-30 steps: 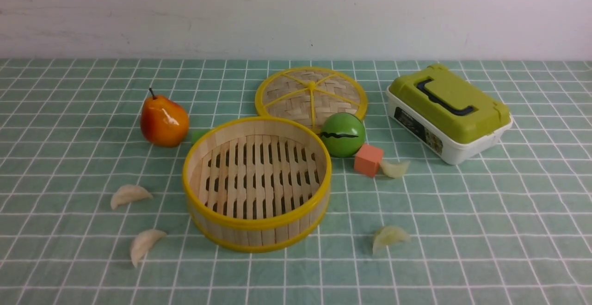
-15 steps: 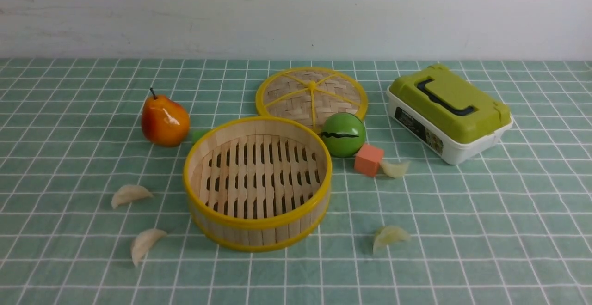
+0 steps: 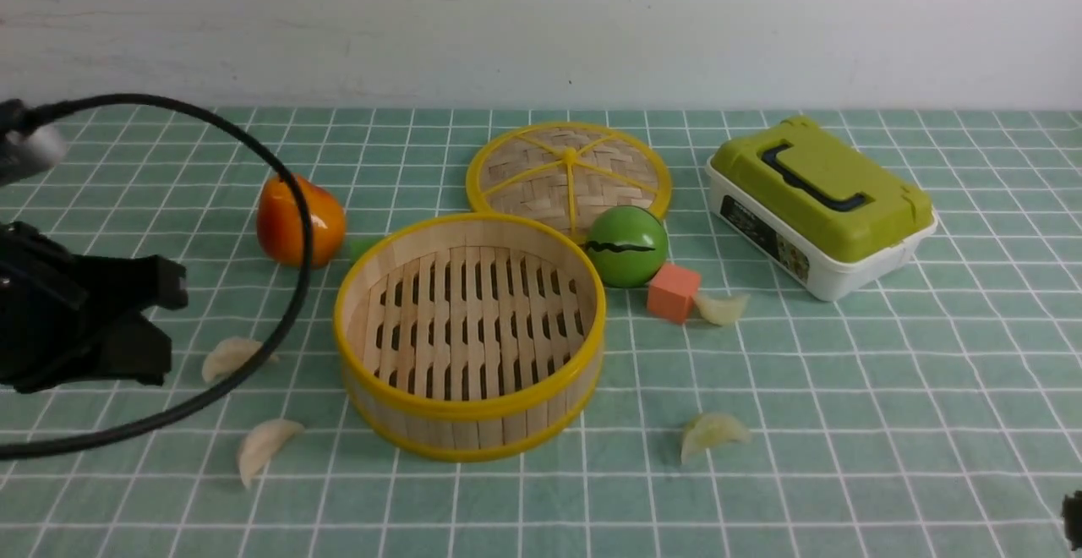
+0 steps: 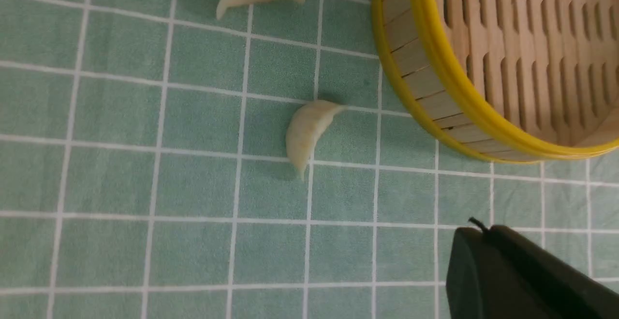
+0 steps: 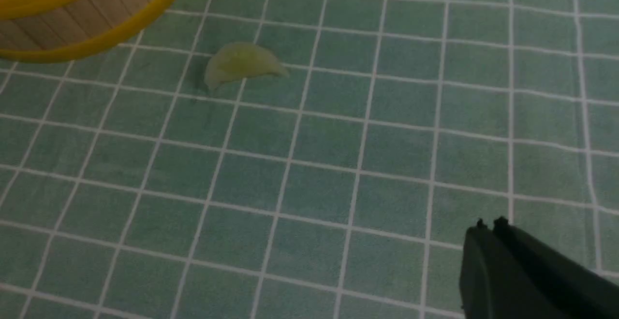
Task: Put the dumplings into the steamer on the table with the blue tablecloth.
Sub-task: 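Reach for and grasp a dumpling on the table with the left gripper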
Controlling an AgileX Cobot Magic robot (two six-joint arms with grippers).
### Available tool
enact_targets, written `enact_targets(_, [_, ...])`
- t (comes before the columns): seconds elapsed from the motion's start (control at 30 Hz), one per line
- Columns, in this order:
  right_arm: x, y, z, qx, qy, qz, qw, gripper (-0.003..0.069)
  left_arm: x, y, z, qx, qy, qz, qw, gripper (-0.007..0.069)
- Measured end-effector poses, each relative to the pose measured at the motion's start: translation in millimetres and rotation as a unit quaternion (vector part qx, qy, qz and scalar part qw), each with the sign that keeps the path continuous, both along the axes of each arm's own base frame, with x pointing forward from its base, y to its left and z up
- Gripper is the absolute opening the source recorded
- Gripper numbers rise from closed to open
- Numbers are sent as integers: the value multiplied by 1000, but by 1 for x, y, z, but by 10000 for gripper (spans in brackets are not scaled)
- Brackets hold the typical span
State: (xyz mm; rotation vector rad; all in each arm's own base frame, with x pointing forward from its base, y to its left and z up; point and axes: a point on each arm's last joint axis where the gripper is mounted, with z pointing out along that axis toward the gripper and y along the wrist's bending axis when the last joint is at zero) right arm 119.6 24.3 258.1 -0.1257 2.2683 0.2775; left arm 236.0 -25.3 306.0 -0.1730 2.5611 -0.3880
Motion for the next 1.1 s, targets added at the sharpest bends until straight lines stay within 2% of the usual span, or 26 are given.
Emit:
enact_targets(0.13, [5, 7, 0, -4, -11, 38, 999, -3, 28, -11, -21, 49, 26, -62, 997, 72])
enact_targets(0.33, [2, 23, -1, -35, -29, 123, 991, -2, 69, -25, -72, 175, 43, -150, 972, 303])
enact_targets(0.37, [2, 23, -1, -35, -29, 123, 991, -2, 70, -25, -74, 175, 46, -151, 972, 310])
enact_targets(0.4, [1, 26, -3, -38, -31, 134, 990, -2, 78, -24, -92, 190, 61, -160, 967, 366])
enact_targets(0.43, [0, 27, -4, -38, -31, 137, 989, -2, 82, -25, -101, 191, 70, -162, 966, 389])
enact_targets(0.5, [0, 26, -8, -40, -35, 135, 989, -2, 88, -26, -117, 188, 80, -163, 965, 414])
enact_targets(0.63, [1, 25, -15, -45, -41, 127, 990, -1, 99, -29, -137, 187, 74, -164, 966, 415])
enact_targets(0.77, [1, 24, -17, -46, -43, 125, 990, 0, 105, -31, -147, 181, 67, -159, 968, 342])
enact_targets(0.83, [3, 24, -15, -45, -57, 118, 990, 3, 104, -32, -147, 176, 77, -158, 969, 205])
enact_targets(0.9, [4, 24, -13, -45, -65, 115, 990, 3, 103, -32, -147, 175, 86, -159, 968, 138])
enact_targets(1.0, [5, 24, -12, -40, -73, 110, 990, 6, 97, -31, -144, 169, 115, -156, 966, 133])
enact_targets(1.1, [5, 24, -12, -32, -72, 107, 991, 6, 95, -32, -116, 155, 111, -140, 972, 134])
